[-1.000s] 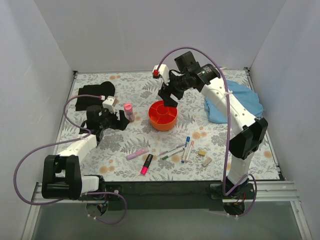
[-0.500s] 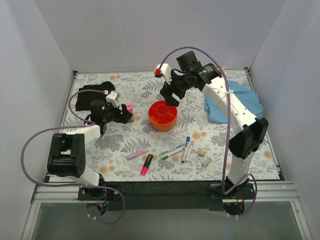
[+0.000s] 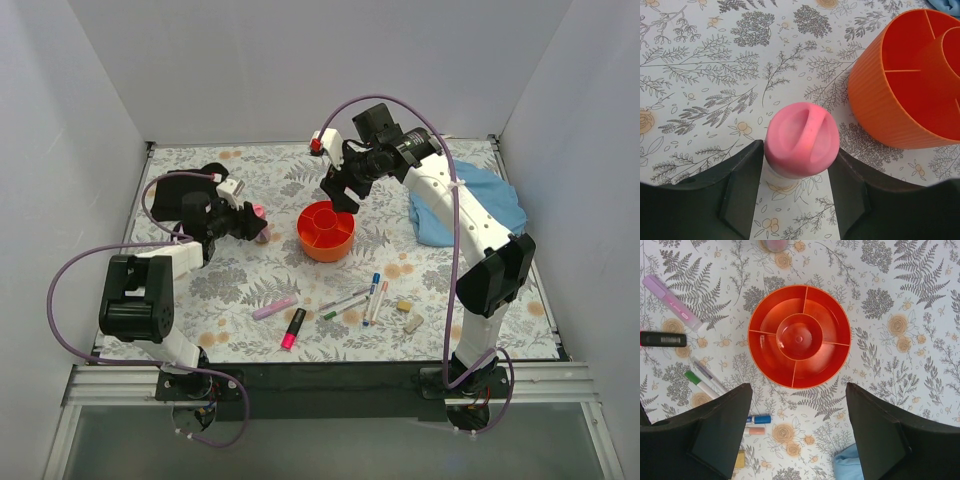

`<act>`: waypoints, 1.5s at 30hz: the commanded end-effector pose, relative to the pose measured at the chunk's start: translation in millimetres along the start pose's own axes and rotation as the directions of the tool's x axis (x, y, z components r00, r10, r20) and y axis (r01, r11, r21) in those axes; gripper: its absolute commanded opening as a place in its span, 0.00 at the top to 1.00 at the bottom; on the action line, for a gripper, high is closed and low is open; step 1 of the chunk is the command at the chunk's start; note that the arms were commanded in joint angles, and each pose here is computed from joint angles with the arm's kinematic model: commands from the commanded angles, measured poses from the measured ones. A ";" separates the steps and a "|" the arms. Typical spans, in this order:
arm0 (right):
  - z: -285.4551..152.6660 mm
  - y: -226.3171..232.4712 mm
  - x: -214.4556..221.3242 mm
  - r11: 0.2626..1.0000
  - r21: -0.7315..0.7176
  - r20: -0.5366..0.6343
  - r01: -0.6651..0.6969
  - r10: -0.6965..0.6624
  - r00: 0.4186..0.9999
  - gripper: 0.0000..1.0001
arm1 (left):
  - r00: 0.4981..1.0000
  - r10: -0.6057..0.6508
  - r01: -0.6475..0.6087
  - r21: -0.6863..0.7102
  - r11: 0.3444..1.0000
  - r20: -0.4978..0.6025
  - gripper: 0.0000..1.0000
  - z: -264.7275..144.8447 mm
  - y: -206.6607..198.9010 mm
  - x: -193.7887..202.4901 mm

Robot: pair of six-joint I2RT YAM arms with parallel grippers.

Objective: Sort the stationery into containers
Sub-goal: Pick up the stationery from the center of the board, then place the stationery in the storage box.

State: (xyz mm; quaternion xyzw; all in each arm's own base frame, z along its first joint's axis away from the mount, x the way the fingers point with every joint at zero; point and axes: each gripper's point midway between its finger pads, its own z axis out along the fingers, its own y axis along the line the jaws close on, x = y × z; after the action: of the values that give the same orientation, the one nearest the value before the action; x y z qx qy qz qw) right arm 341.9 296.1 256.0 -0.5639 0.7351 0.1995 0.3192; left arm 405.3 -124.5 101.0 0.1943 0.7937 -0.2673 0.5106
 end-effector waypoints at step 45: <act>-113.5 -134.0 49.0 0.800 0.532 0.116 -0.278 0.256 0.960 0.09 | 0.958 0.223 -0.278 0.390 0.878 0.182 1.00 21.9 -170.0 -165.8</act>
State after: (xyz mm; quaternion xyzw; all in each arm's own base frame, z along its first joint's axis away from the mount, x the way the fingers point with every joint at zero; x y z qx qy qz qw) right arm 435.0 158.3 296.4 -0.3561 0.8324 0.0362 0.4230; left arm 386.2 -269.3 257.1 0.3642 0.6766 -0.3823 0.5133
